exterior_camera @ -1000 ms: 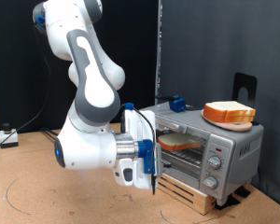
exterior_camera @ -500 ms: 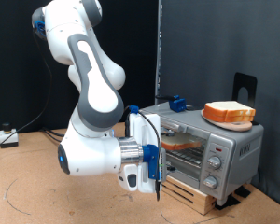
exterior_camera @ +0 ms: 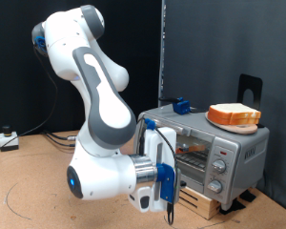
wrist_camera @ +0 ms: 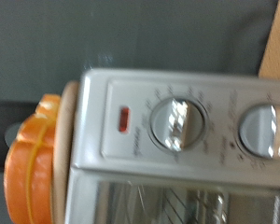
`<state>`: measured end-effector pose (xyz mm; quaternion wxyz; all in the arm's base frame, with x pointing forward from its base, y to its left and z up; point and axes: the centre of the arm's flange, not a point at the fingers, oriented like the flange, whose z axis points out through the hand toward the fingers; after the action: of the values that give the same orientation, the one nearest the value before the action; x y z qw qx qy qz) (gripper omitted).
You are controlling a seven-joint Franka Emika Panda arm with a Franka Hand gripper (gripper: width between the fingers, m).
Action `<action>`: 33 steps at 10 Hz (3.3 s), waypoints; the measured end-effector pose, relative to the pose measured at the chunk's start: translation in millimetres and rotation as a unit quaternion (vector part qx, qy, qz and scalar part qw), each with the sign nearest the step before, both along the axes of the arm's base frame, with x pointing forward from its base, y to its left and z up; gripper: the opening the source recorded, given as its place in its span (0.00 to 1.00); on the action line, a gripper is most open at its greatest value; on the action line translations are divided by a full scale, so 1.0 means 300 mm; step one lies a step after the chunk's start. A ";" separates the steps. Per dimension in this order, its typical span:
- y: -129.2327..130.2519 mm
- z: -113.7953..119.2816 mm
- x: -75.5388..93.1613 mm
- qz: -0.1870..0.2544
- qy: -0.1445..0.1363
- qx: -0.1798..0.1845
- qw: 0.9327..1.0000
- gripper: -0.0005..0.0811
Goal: Make a piece of toast with the oven
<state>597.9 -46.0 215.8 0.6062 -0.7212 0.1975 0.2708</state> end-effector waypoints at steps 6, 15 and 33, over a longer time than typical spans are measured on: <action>-0.010 -0.134 -0.053 0.042 -0.072 0.000 0.997 1.00; 0.242 -0.246 -0.020 0.038 -0.076 0.024 0.996 1.00; 0.363 -0.284 -0.020 0.035 -0.089 0.022 0.995 0.12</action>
<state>592.0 62.9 130.6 0.6273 -0.7354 0.1119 0.2308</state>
